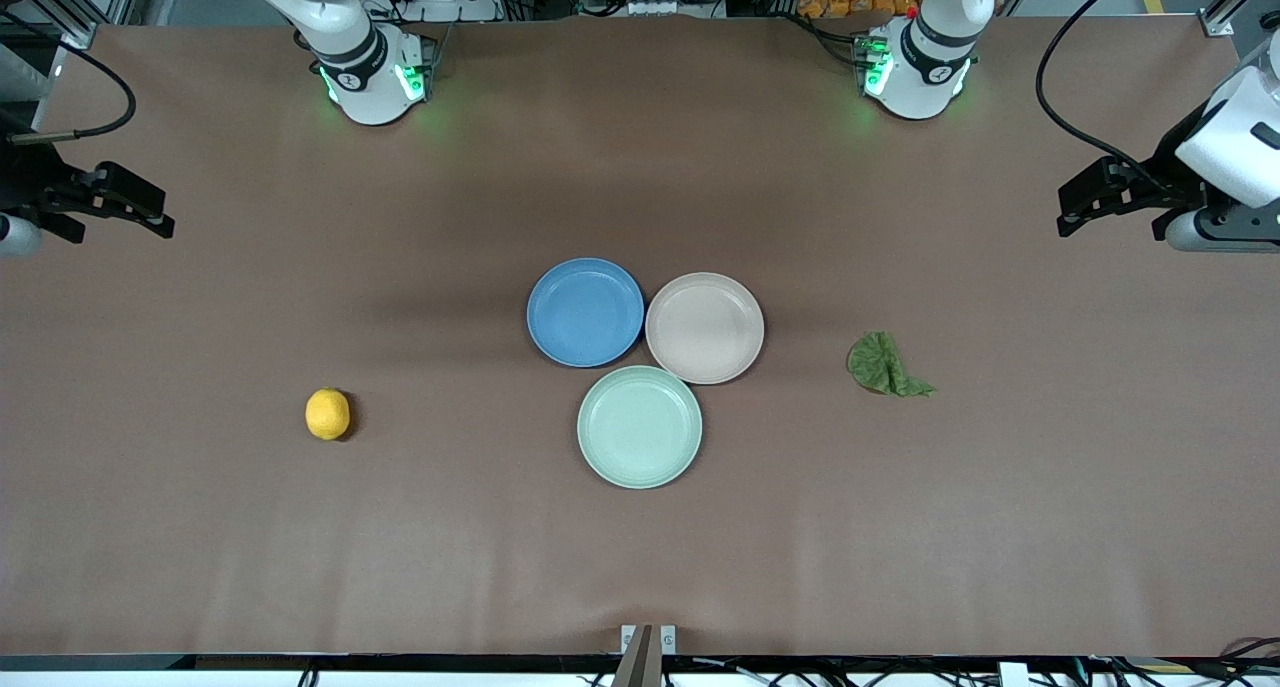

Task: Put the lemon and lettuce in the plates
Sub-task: 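Reach the left gripper to the lettuce while the right gripper reaches the lemon, then grasp the lettuce with the left gripper while the right gripper grasps the lemon, then carry the lettuce with the left gripper over the cream plate, then release the lettuce onto the cream plate while the right gripper carries the lemon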

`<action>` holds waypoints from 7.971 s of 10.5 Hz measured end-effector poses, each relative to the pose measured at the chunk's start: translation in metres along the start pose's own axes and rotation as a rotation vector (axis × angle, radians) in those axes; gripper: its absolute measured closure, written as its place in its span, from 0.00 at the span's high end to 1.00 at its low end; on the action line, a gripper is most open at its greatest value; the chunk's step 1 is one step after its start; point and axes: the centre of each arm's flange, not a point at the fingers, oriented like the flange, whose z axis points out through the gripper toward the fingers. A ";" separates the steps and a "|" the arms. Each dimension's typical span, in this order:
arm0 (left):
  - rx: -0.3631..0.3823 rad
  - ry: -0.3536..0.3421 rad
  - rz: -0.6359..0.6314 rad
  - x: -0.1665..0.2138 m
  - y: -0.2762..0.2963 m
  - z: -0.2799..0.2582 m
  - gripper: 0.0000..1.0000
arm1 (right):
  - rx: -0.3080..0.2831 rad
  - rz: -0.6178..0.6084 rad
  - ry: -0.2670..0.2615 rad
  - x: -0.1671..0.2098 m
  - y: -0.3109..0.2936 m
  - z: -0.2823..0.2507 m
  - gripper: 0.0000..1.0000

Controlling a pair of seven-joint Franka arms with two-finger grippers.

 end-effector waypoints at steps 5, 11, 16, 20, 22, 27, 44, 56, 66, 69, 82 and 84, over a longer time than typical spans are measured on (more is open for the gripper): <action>0.001 -0.012 -0.002 0.000 -0.001 0.003 1.00 | 0.000 0.000 -0.005 0.000 0.000 0.002 1.00; -0.022 -0.104 0.009 0.051 0.005 0.154 1.00 | 0.002 -0.007 -0.012 0.004 0.013 0.008 1.00; -0.030 -0.131 -0.006 0.045 0.035 0.273 1.00 | 0.009 0.002 -0.060 0.046 0.025 0.075 1.00; -0.040 -0.103 -0.042 0.019 0.036 0.357 1.00 | 0.015 0.011 -0.098 0.076 0.033 0.137 1.00; -0.043 -0.095 -0.051 0.012 0.042 0.376 0.99 | 0.016 0.011 -0.097 0.089 0.034 0.172 1.00; -0.061 -0.080 -0.068 0.012 0.062 0.422 0.86 | 0.011 -0.015 -0.019 0.097 0.020 0.259 1.00; -0.015 -0.160 -0.141 0.036 0.066 0.348 0.02 | -0.016 -0.048 -0.007 0.119 0.019 0.400 1.00; 0.062 -0.174 -0.293 -0.031 0.280 0.292 0.02 | -0.010 0.027 0.035 0.104 0.017 0.436 1.00; 0.094 -0.181 -0.342 -0.069 0.388 0.424 0.02 | -0.011 0.014 0.017 0.102 0.007 0.400 0.63; 0.075 -0.139 -0.334 -0.055 0.395 0.413 0.41 | -0.016 -0.024 -0.052 0.088 -0.019 0.333 0.63; 0.075 0.034 -0.233 0.023 0.216 0.150 1.00 | -0.011 0.210 0.021 -0.025 -0.371 0.344 0.63; 0.087 0.025 -0.188 0.029 0.182 0.137 1.00 | -0.009 0.218 0.019 -0.044 -0.405 0.378 0.63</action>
